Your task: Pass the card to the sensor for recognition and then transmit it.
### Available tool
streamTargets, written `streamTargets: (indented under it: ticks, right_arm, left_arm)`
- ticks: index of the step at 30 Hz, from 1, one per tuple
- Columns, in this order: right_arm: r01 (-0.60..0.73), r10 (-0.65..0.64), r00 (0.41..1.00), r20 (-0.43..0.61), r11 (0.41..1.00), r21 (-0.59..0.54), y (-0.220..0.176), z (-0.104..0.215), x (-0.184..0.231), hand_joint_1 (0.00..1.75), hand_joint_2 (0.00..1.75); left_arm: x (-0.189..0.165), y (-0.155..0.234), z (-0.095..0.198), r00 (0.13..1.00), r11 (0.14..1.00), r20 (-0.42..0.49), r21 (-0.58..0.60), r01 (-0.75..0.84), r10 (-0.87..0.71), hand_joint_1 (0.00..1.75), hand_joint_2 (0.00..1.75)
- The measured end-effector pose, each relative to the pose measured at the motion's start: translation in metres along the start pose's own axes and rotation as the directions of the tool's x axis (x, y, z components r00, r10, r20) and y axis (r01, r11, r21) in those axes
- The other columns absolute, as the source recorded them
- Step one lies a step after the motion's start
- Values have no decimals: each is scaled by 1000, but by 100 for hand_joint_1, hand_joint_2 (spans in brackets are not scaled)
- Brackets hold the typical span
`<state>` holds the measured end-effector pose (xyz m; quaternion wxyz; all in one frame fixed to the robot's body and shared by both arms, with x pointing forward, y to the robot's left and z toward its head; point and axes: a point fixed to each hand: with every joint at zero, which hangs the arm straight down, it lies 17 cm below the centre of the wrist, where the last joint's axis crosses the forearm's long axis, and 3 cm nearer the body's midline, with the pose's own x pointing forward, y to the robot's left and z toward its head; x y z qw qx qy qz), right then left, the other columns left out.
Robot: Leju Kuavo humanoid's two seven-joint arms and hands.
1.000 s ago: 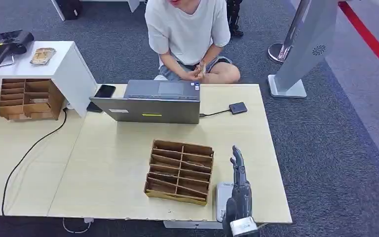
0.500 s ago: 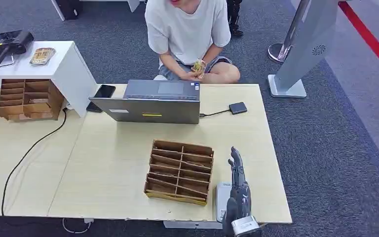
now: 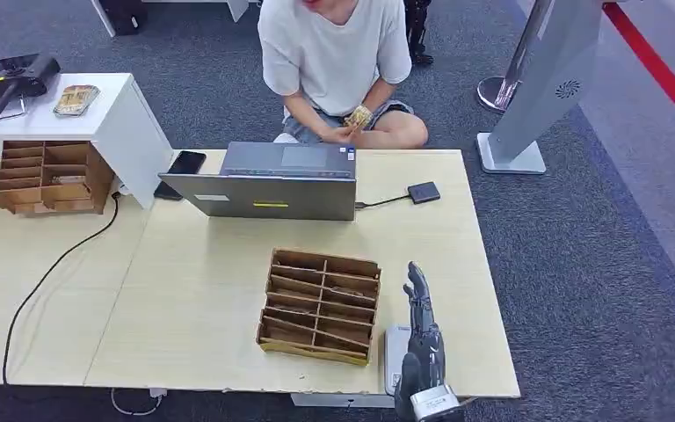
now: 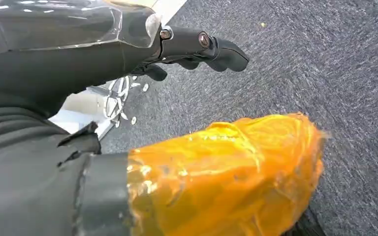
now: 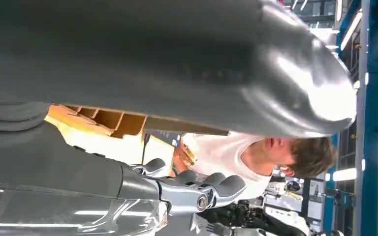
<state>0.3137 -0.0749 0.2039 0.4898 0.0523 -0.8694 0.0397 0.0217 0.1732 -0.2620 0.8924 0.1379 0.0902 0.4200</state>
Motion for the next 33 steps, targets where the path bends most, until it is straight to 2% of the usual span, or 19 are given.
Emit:
streamTargets:
  ticks: [33]
  right_arm:
    - [30, -25, 997, -70, 996, 82, 14, 14, -24, 0, 0]
  left_arm:
    - [-9, -4, 3, 999, 1000, -44, -4, -22, 22, 0, 0]
